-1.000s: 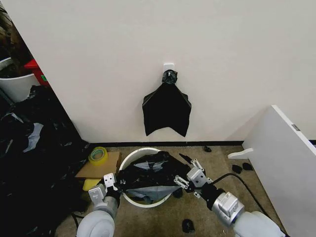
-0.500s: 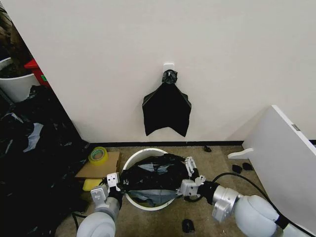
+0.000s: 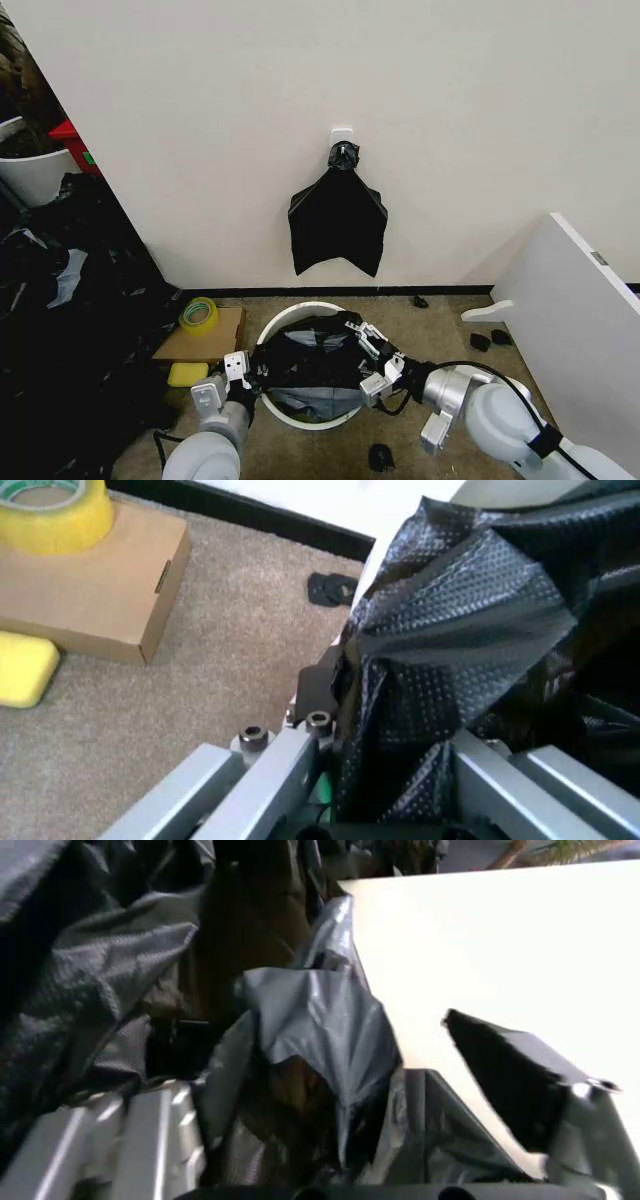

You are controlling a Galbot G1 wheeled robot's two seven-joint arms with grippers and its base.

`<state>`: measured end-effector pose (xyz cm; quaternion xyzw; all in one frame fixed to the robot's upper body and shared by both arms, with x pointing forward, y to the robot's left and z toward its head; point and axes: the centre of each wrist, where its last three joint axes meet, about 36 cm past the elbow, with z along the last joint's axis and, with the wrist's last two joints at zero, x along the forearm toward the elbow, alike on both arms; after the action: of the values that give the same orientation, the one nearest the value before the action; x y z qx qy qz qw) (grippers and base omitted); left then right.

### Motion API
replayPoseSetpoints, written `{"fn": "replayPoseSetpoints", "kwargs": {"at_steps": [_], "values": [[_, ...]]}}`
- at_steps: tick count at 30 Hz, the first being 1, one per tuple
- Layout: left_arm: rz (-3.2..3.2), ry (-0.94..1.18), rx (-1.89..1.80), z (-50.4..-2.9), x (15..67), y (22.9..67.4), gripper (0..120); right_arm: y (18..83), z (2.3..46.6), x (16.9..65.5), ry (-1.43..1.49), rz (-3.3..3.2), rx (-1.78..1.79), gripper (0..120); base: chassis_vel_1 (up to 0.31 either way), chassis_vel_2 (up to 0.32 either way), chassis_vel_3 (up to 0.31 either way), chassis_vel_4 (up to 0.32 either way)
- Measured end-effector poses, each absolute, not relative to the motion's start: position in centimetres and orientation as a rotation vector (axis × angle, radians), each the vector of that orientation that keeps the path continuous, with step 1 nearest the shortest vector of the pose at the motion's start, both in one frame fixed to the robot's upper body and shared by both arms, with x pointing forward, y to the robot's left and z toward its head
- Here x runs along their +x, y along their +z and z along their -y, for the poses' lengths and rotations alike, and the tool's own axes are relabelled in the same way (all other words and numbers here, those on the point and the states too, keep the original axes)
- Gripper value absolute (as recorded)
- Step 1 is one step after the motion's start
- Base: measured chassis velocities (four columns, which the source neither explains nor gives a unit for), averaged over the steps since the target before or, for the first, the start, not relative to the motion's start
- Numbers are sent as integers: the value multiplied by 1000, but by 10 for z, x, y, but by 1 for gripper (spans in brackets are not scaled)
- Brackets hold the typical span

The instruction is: Place the garbage bag over the trash bin.

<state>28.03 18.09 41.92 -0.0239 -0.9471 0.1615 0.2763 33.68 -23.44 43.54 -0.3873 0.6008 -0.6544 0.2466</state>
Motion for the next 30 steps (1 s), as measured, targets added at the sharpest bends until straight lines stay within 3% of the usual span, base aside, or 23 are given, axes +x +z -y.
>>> {"fn": "replayPoseSetpoints", "kwargs": {"at_steps": [3, 7, 11, 16, 19, 27, 30], "values": [[2544, 435, -66, -181, 280, 419, 0, 434, 235, 336, -1790, -1639, -1069, 62, 0, 0, 0, 0], [2547, 430, -71, -180, 279, 419, 0, 433, 238, 335, -1811, -1647, -1113, 41, 0, 0, 0, 0], [2549, 433, -73, -179, 278, 420, 0, 430, 241, 336, -1828, -1660, -1125, 27, 0, 0, 0, 0], [2552, 436, -74, -179, 278, 421, 0, 428, 242, 336, -1829, -1672, -1133, 16, 0, 0, 0, 0], [2555, 433, -71, -180, 278, 421, 0, 426, 243, 334, -1782, -1728, -1143, 0, 0, 0, 0, 0], [2562, 408, -29, -187, 286, 411, 0, 434, 240, 323, -1430, -2007, -1213, 0, 0, 0, 0, 0], [2558, 394, -3, -193, 290, 405, 0, 446, 234, 315, -1002, -2283, -1261, 0, 0, 0, 0, 0]]}}
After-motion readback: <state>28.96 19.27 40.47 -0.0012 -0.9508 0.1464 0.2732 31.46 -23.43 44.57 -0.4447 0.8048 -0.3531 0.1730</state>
